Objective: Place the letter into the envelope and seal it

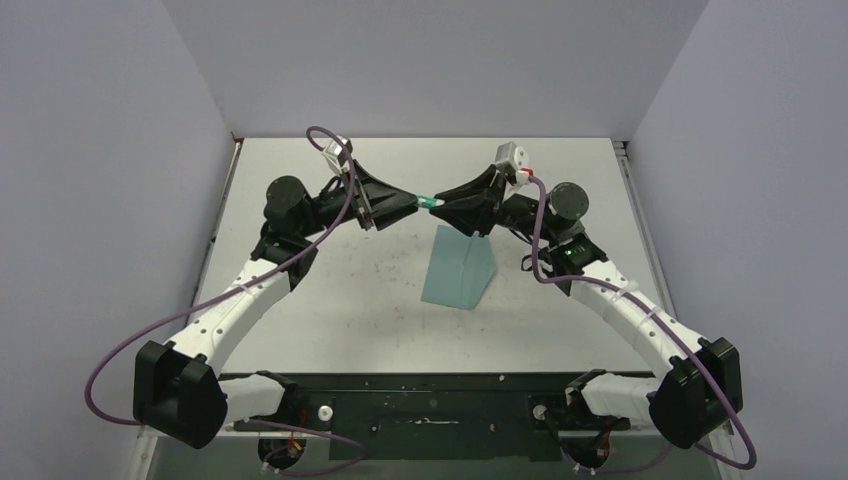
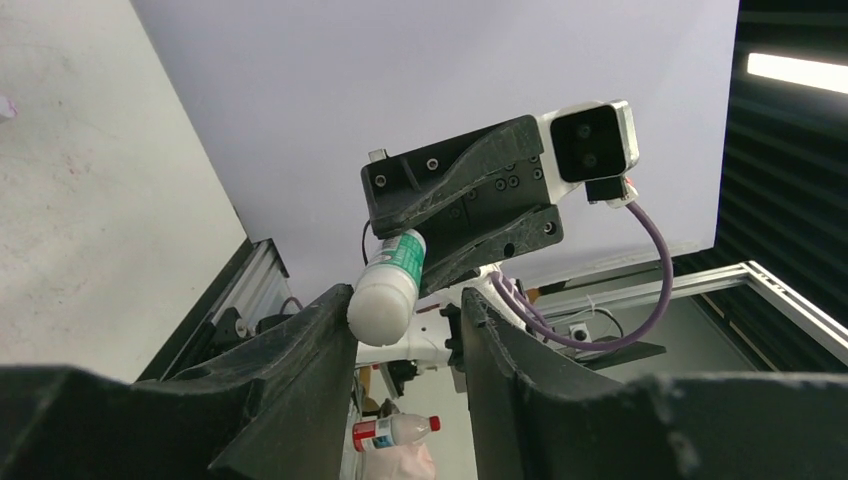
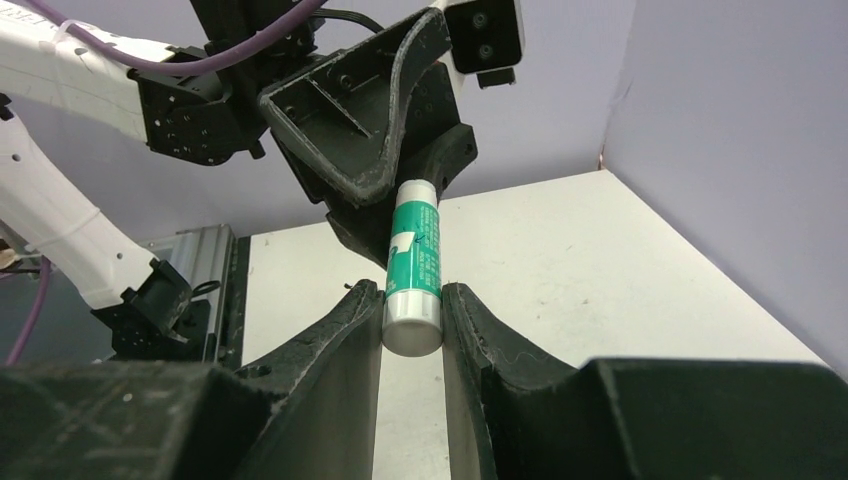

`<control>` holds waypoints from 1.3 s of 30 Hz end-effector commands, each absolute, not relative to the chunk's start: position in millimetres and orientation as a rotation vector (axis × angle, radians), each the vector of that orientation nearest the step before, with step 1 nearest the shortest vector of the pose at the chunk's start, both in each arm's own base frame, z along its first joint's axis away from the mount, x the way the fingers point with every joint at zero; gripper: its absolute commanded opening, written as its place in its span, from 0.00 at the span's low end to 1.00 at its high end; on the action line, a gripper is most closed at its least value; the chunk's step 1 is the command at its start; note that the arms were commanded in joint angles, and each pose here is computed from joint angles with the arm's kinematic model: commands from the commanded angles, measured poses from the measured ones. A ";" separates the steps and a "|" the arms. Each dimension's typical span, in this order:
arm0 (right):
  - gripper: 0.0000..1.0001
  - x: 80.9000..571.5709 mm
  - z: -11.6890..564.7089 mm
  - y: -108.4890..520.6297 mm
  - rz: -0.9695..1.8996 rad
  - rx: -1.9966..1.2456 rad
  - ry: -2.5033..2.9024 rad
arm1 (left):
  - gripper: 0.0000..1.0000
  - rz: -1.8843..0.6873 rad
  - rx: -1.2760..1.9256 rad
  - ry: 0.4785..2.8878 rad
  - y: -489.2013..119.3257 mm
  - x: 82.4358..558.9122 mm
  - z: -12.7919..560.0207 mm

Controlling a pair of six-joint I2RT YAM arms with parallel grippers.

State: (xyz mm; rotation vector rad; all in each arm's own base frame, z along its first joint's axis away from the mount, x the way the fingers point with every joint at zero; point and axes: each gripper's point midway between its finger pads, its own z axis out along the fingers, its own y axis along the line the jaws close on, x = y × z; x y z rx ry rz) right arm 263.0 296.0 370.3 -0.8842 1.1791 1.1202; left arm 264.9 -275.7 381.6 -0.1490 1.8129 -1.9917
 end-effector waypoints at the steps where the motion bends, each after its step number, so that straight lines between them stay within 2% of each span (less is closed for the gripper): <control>1: 0.05 252.3 385.5 296.0 1.147 -0.938 1.077 | 0.41 -2.013 -0.075 1.765 -279.6 254.0 391.7; 5: 0.05 250.7 384.2 296.1 1.157 -0.952 1.073 | 0.50 -2.002 -0.096 1.762 -279.0 256.0 390.9; 8: 0.05 248.7 380.1 296.4 1.167 -0.969 1.077 | 0.49 -1.998 -0.102 1.756 -278.9 257.2 392.5; 10: 0.05 248.4 376.8 296.8 1.169 -0.975 1.084 | 0.41 -1.998 -0.106 1.766 -278.5 257.6 390.9; 13: 0.05 249.2 373.5 296.7 1.159 -0.986 1.093 | 0.34 -1.972 -0.097 1.773 -273.6 260.8 392.3; 17: 0.05 254.2 373.6 296.9 1.145 -0.971 1.104 | 0.11 -1.952 -0.065 1.791 -276.5 260.1 394.3; 19: 0.09 259.3 377.3 296.3 1.134 -0.934 1.110 | 0.00 -1.962 -0.065 1.801 -278.5 258.5 393.0; 20: 0.20 260.6 381.9 295.9 1.123 -0.919 1.096 | 0.00 -1.968 -0.061 1.795 -279.0 257.3 394.4; 21: 0.36 261.8 385.6 295.5 1.112 -0.900 1.085 | 0.00 -1.973 -0.064 1.792 -279.0 257.0 395.2; 22: 0.58 264.7 389.1 294.6 1.093 -0.873 1.073 | 0.00 -1.979 -0.071 1.784 -278.7 257.1 397.2; 23: 0.71 263.4 392.4 295.3 1.083 -0.858 1.049 | 0.00 -1.991 -0.079 1.771 -278.6 256.6 400.5; 25: 0.80 256.9 395.3 301.9 1.073 -0.844 0.991 | 0.00 -2.042 -0.127 1.743 -278.2 256.6 406.7; 30: 0.80 238.7 399.3 328.3 1.037 -0.845 0.825 | 0.00 -2.194 -0.231 1.642 -277.3 253.4 420.2; 35: 0.70 236.2 413.9 322.3 1.063 -0.718 0.718 | 0.00 -2.219 -0.263 1.634 -278.3 250.6 421.7; 39: 0.69 235.0 420.5 316.5 1.052 -0.688 0.696 | 0.00 -2.228 -0.279 1.626 -276.1 248.5 420.8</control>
